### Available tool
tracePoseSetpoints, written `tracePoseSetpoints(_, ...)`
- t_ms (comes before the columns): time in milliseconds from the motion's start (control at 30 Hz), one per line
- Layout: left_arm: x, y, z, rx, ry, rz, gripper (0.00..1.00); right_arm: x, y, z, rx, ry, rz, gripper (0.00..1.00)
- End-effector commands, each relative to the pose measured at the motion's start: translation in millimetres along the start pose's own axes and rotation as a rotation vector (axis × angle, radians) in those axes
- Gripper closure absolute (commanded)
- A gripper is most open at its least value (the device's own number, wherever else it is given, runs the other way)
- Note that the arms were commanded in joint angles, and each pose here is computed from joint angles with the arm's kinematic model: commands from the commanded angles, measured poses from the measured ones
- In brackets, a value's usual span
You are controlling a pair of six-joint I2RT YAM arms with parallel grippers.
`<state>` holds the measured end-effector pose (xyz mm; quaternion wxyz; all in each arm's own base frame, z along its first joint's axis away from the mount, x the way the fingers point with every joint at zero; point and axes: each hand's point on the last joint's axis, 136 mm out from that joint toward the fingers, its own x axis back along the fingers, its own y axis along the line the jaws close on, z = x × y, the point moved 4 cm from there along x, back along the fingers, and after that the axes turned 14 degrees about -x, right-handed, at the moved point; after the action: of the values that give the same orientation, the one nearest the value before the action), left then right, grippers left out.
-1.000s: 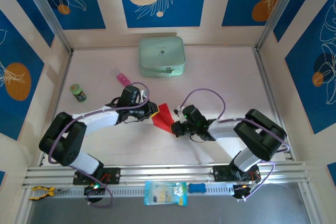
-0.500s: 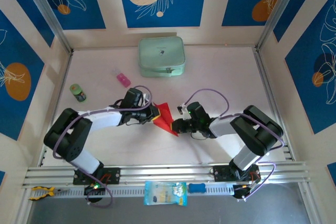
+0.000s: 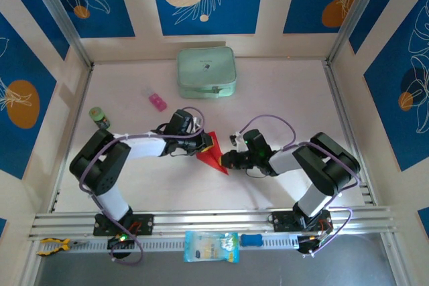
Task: Fold a paper plane with a square sheet of paper (pick it up from the middle)
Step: Fourth fold the wing at the center of the table.
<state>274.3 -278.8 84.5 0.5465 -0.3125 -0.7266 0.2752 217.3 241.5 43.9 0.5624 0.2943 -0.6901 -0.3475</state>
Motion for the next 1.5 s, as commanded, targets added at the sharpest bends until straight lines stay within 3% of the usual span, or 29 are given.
tracePoseSetpoints(0,-6,-2,-7,-0.003,-0.021,-0.009,0.9,0,-7,5,-0.057,0.05,0.008,0.94)
tracePoseSetpoints(1467,-28,7,-6,0.005,0.006,-0.036,0.89,-3,-13,-1,-0.2,0.146,0.003,0.93)
